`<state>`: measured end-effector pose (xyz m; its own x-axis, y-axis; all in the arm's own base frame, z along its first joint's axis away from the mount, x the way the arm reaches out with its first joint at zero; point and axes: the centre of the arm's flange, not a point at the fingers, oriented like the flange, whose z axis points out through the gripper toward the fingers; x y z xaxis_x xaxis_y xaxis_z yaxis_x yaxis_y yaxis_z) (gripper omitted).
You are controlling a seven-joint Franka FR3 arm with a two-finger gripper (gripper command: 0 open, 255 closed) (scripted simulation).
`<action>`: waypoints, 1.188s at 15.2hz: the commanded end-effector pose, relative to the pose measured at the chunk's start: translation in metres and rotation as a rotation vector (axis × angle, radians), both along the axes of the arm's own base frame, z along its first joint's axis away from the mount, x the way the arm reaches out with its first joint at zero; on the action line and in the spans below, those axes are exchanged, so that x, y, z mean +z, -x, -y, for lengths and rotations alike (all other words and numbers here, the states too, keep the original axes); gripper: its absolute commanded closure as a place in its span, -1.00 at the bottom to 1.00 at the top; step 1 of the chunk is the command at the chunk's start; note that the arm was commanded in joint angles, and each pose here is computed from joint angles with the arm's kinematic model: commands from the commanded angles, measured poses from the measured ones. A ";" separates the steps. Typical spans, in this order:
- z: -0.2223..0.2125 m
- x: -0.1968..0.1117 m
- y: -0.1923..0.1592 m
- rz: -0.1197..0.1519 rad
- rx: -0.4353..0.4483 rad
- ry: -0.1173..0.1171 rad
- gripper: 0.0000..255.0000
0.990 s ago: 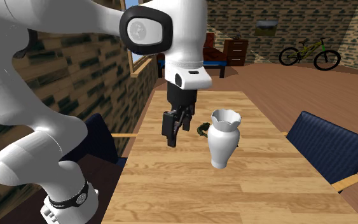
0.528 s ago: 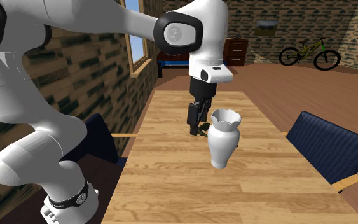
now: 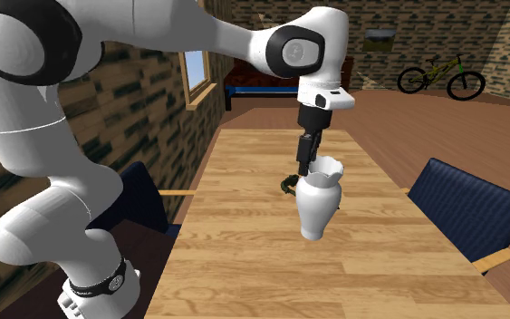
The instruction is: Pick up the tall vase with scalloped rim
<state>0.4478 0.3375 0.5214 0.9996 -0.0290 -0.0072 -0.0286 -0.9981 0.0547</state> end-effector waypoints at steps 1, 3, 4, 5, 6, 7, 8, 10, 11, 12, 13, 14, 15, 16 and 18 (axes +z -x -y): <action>-0.028 -0.001 -0.011 0.002 0.000 -0.003 -1.00; -0.053 -0.003 -0.019 0.005 0.001 -0.005 -1.00; -0.065 -0.004 -0.023 0.006 0.002 -0.005 -1.00; -0.068 -0.004 -0.024 0.006 0.002 -0.006 -1.00; -0.068 -0.009 -0.024 0.006 0.002 -0.006 -1.00; -0.068 -0.014 -0.024 0.006 0.002 -0.006 -1.00; -0.068 -0.019 -0.024 0.006 0.002 -0.006 -1.00; -0.068 -0.030 -0.024 0.006 0.002 -0.006 -1.00; -0.068 -0.035 -0.024 0.006 0.002 -0.006 -1.00; -0.068 -0.044 -0.024 0.006 0.002 -0.006 -1.00; -0.068 -0.044 -0.024 0.006 0.002 -0.006 -1.00; -0.068 -0.044 -0.024 0.006 0.002 -0.006 -1.00; -0.068 -0.044 -0.023 0.006 0.002 -0.006 1.00; -0.067 -0.044 -0.023 0.006 0.002 -0.006 1.00; -0.068 -0.044 -0.023 0.006 0.002 -0.006 1.00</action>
<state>0.4707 0.4051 0.4783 0.9996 -0.0266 -0.0010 -0.0265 -0.9985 0.0486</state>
